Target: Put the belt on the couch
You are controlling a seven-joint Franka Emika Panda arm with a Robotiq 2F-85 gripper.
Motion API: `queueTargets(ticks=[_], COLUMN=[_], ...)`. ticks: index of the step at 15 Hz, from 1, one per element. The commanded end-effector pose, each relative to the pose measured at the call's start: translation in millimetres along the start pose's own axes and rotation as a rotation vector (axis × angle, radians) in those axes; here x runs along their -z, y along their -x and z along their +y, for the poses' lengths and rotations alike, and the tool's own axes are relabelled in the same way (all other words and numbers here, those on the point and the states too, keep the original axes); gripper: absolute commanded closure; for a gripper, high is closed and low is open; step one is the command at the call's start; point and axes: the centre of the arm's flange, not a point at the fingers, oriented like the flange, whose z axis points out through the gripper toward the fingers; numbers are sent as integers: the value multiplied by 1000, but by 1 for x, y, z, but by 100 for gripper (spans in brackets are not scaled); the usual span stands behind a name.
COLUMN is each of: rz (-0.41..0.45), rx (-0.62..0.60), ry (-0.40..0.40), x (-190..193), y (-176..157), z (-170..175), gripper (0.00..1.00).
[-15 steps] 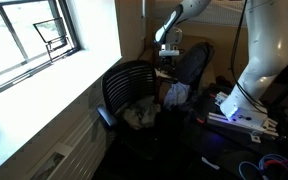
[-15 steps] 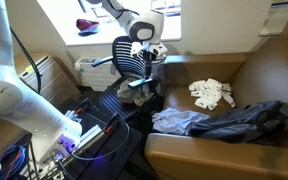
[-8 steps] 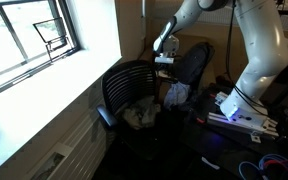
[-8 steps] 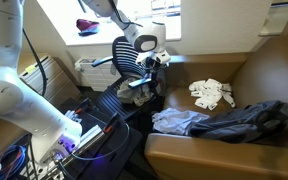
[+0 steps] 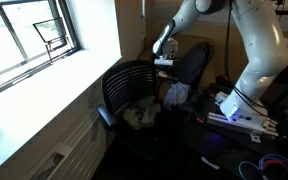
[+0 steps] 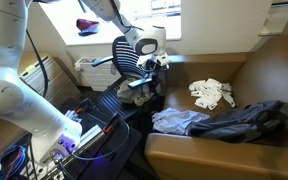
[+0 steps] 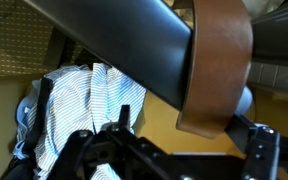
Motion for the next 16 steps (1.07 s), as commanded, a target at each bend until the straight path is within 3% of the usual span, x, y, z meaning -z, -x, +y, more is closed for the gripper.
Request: queueTargets(ticks=[1, 8, 13, 16], rz=[-13, 5, 13, 62], rx=[9, 3, -26, 9], ry=[12, -3, -28, -164], x=[-1, 3, 25, 103], y=[-5, -9, -16, -9], z=[-2, -9, -12, -3], gripper=[37, 85, 85, 85])
